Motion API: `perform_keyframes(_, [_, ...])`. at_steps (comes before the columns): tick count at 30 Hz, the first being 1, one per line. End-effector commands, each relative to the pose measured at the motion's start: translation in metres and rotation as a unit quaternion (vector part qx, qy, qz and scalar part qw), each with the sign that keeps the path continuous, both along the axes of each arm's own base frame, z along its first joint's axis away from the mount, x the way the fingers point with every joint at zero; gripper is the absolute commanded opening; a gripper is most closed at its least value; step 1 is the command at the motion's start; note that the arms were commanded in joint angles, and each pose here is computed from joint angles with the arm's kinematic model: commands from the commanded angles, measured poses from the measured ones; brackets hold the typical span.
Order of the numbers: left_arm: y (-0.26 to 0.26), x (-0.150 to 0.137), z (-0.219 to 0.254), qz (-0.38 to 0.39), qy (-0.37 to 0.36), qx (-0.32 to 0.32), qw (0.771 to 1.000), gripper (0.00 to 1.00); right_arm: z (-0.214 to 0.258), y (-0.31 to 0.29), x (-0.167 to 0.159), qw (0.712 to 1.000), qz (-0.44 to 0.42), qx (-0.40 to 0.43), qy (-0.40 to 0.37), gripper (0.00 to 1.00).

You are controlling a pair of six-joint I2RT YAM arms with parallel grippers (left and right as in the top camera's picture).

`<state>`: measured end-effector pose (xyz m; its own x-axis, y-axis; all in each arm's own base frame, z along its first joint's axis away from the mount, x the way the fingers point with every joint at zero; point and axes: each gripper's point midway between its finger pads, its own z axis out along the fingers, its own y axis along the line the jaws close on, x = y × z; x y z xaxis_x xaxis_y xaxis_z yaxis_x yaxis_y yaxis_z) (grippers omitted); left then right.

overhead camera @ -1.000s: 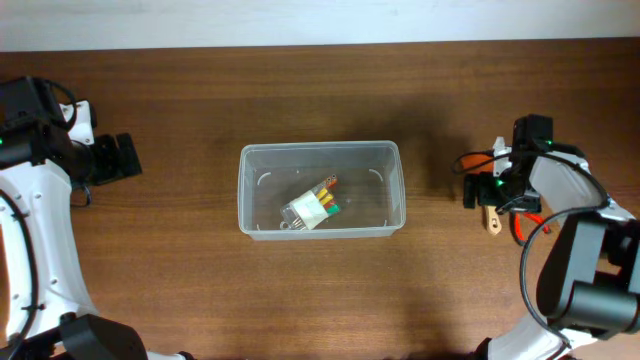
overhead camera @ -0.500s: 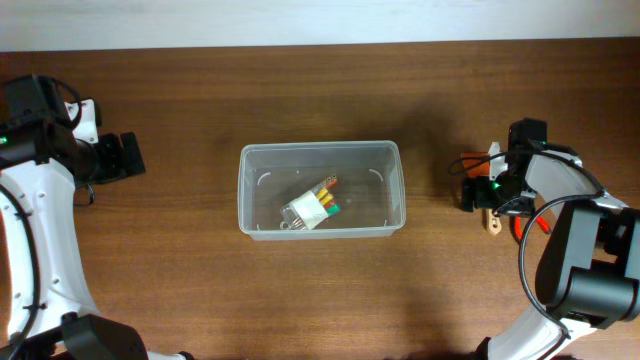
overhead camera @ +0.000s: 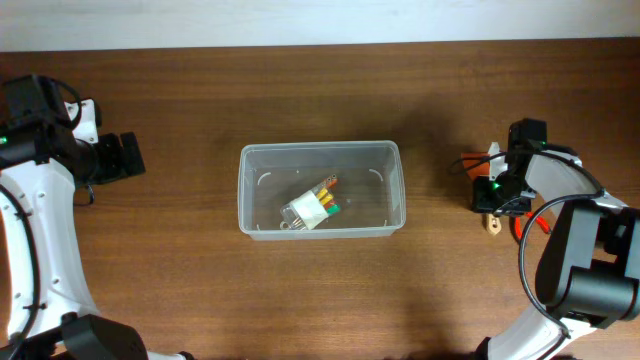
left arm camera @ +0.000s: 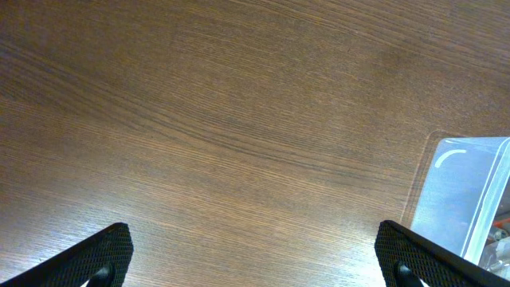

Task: Pack container
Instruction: 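Grasp the wooden scraper handle with the right gripper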

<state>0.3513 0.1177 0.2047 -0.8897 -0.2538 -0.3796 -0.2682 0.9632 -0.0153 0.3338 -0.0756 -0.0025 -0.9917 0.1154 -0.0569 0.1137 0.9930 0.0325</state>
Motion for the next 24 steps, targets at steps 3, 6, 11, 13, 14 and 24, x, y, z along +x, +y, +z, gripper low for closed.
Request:
perform_keyframes(3, [-0.0009,0.0005,-0.0001,-0.005,0.001,0.003,1.000,0.99,-0.0118,0.0076,-0.0068,1.000,0.000,0.015,0.018,0.46])
perform_keyframes(6, [-0.0009,0.0006,-0.0001,-0.005,0.001,0.003,1.000,0.99,-0.0118,0.0076,-0.0068,1.000,0.000,0.015,0.018,0.45])
perform_keyframes(11, [-0.0009,0.0005,-0.0001,-0.005,0.001,0.003,1.000,0.99,-0.0118,0.0076,-0.0068,1.000,0.000,0.015,0.018,0.38])
perform_keyframes(13, [-0.0009,0.0005,-0.0001,-0.005,0.001,0.003,1.000,0.99,-0.0118,0.0076,-0.0068,1.000,0.000,0.015,0.018,0.36])
perform_keyframes(14, [-0.0009,0.0005,-0.0001,-0.005,0.001,0.003,1.000,0.99,-0.0118,0.0076,-0.0068,1.000,0.000,0.015,0.018,0.35])
perform_keyframes(24, [-0.0021,-0.0030,-0.0016,-0.005,0.009,0.000,1.000,0.99,-0.0118,0.0078,-0.0068,1.000,-0.002,0.016,0.018,0.27])
